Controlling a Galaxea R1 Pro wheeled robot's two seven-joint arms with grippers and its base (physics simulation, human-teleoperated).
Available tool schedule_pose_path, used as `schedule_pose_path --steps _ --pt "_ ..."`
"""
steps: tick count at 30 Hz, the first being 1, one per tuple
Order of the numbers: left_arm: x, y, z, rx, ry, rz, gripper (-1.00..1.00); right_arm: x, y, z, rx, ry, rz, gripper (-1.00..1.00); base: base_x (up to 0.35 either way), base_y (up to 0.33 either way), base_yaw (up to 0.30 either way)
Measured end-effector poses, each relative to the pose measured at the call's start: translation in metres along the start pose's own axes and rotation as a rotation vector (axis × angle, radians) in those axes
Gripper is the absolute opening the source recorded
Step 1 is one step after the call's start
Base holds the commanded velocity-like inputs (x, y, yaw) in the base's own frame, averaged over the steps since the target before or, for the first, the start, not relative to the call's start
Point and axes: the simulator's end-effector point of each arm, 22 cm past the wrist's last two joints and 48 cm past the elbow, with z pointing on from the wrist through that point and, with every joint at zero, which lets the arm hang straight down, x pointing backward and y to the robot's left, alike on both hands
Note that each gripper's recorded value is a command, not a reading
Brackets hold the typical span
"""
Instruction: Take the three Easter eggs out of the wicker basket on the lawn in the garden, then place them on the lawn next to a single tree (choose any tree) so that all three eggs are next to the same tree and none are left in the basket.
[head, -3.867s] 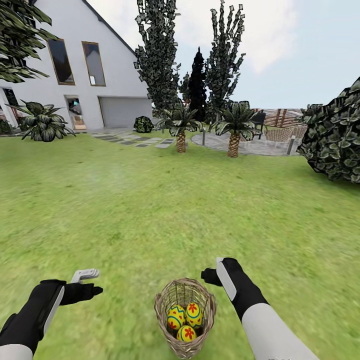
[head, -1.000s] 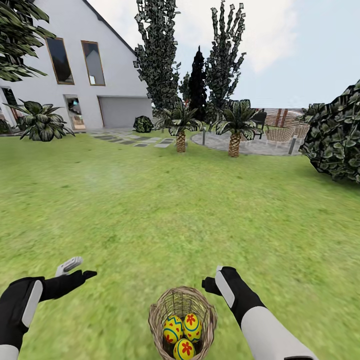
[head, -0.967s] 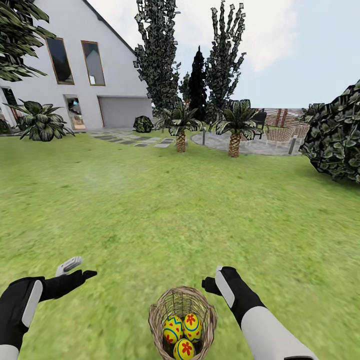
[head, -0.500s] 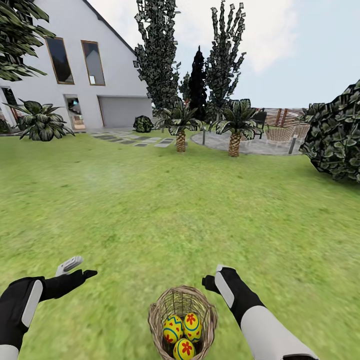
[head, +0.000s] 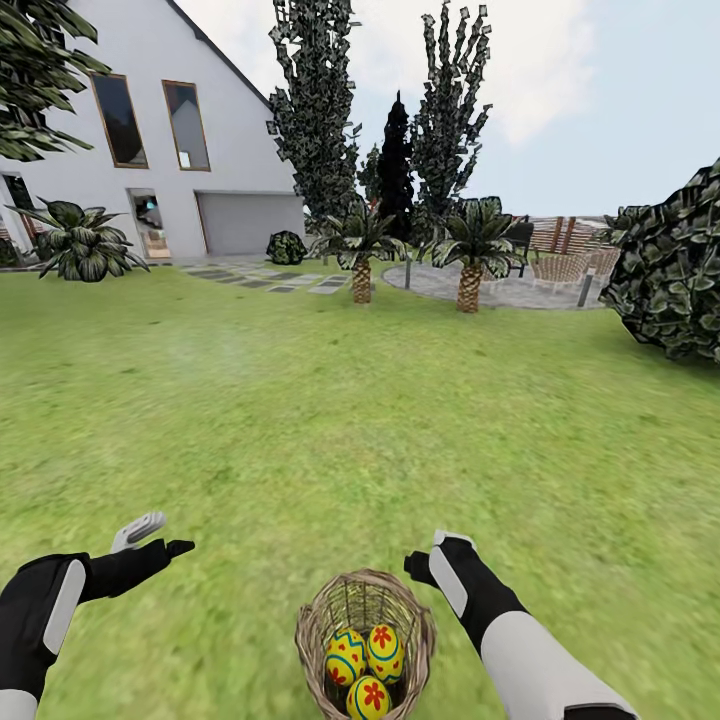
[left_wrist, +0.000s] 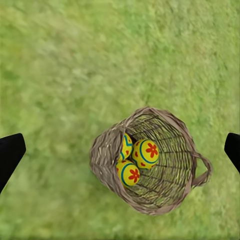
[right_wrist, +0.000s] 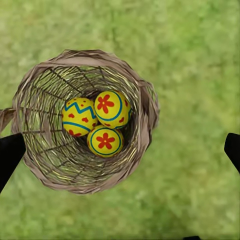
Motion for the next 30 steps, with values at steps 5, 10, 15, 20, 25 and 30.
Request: schedule_pose_path --steps 5,10,15,20,25,30 --pt "0.003 0.003 0.005 0.000 0.000 0.000 1.00 0.003 -0.001 0.006 0.001 0.001 -0.001 1.00 0.000 0.000 0.000" --pt "0.005 0.005 0.011 0.000 0.000 0.001 1.00 0.006 -0.001 0.013 0.001 0.003 -0.001 1.00 0.000 0.000 0.000" --pt "0.008 0.008 0.016 0.000 0.000 0.001 1.00 0.009 -0.002 0.019 0.002 0.007 -0.002 1.00 0.000 0.000 0.000" --pt "0.011 0.011 0.021 0.000 -0.001 0.001 1.00 0.015 -0.003 0.028 0.006 0.023 -0.007 1.00 0.000 0.000 0.000" --pt "0.014 0.014 0.027 0.000 -0.001 0.001 1.00 0.021 -0.004 0.035 0.009 0.032 -0.009 1.00 0.000 0.000 0.000" --pt "0.017 0.017 0.032 0.001 -0.002 0.002 1.00 0.025 -0.005 0.042 0.009 0.032 -0.009 1.00 0.000 0.000 0.000"
